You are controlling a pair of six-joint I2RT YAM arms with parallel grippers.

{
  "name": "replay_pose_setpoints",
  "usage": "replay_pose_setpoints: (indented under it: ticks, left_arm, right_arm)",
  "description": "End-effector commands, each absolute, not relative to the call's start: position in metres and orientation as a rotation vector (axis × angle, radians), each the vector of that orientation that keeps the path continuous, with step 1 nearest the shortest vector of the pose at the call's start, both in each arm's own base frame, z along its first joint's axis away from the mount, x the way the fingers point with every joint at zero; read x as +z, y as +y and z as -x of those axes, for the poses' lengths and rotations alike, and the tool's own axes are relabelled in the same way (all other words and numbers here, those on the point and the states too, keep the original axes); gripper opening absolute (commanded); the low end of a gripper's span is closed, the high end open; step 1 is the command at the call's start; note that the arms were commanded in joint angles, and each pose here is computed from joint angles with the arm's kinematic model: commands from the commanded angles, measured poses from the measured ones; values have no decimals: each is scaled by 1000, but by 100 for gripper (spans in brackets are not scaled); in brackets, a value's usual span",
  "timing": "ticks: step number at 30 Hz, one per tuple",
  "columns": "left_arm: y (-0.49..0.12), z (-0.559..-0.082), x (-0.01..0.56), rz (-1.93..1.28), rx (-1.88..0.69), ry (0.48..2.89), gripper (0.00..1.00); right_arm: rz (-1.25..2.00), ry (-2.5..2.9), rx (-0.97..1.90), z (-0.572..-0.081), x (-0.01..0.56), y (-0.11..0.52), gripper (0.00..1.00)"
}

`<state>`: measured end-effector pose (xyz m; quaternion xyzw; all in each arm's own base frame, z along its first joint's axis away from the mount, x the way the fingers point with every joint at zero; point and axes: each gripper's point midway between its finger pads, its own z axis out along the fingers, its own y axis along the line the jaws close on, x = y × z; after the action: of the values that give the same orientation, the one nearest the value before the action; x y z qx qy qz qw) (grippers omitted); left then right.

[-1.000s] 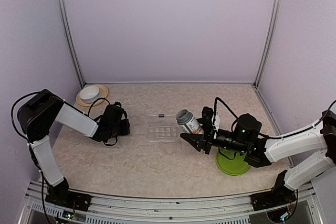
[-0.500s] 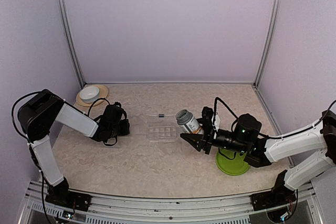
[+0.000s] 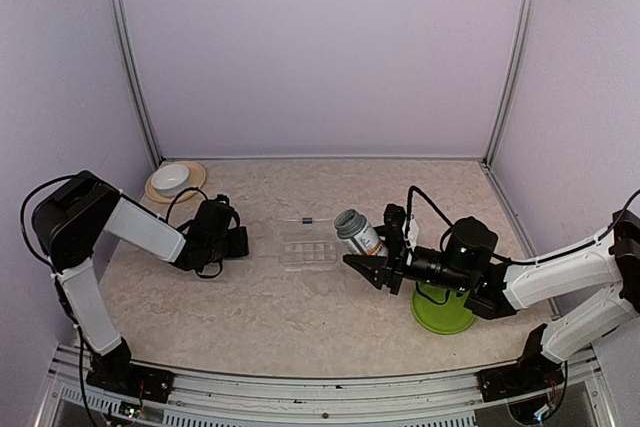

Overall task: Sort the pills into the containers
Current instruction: Place the lid of the pill bottle at the center of the board, then adjust the pill container at the center of the board.

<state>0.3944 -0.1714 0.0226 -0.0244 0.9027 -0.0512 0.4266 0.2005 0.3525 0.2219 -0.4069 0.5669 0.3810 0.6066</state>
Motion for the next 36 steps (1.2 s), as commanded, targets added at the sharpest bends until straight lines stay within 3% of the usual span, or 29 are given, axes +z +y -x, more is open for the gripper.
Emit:
replay_pose_setpoints:
  ticks: [1, 9, 18, 36]
  left_arm:
    - [-167, -394, 35, 85, -152, 2230, 71]
    - [-182, -394, 72, 11, -250, 2163, 82]
    - [-239, -394, 95, -255, -371, 2164, 92]
    - [-276, -413, 57, -392, -301, 2301, 92]
  right_arm:
    - [919, 1278, 897, -200, 231, 352, 0]
    - [916, 1283, 895, -200, 231, 350, 0]
    - [921, 1327, 910, -202, 224, 354, 0]
    - [928, 1370, 916, -203, 215, 357, 0]
